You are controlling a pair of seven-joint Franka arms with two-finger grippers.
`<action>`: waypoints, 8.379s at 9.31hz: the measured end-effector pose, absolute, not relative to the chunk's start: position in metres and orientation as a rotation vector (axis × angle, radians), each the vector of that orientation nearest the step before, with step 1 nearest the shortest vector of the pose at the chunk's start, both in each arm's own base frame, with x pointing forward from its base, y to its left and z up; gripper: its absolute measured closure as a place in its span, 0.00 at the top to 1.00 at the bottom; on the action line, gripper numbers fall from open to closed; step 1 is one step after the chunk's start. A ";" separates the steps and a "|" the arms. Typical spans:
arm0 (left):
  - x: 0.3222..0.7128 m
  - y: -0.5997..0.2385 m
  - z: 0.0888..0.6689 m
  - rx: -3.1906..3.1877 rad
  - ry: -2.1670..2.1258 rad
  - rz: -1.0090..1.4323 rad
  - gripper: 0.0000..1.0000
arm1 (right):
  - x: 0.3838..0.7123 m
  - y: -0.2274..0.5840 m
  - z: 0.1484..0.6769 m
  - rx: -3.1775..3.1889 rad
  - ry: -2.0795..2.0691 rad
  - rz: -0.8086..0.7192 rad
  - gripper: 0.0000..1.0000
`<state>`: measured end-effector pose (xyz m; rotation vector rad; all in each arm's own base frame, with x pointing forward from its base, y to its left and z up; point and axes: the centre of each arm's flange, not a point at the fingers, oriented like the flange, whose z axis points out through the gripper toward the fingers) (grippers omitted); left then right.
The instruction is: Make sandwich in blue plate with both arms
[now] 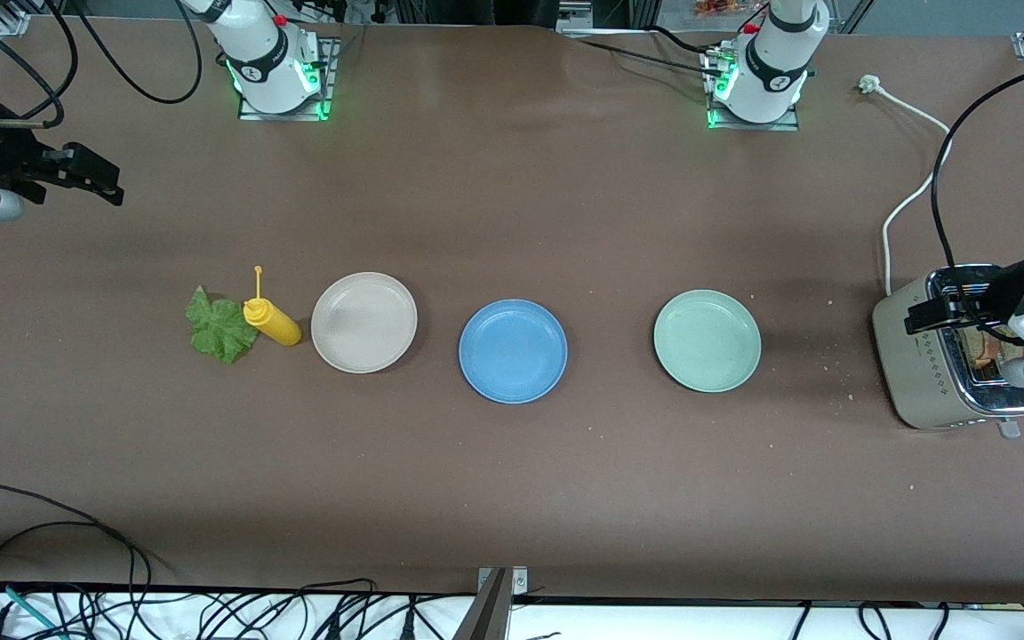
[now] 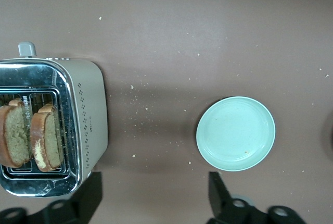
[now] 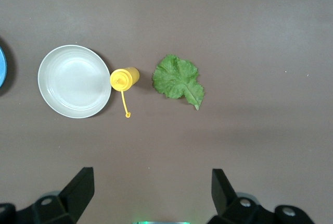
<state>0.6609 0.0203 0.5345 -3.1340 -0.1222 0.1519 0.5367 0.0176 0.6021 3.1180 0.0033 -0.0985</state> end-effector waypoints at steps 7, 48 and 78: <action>0.657 0.025 0.532 -3.131 -0.133 0.201 0.62 | 0.538 0.017 0.600 3.118 0.000 -0.103 1.00; 0.644 0.115 0.517 -3.104 -0.177 0.096 1.00 | 0.530 0.016 0.621 3.109 -0.011 -0.139 1.00; 0.647 0.191 0.366 -3.008 -0.224 0.370 0.14 | 0.524 0.016 0.621 3.104 -0.010 -0.196 1.00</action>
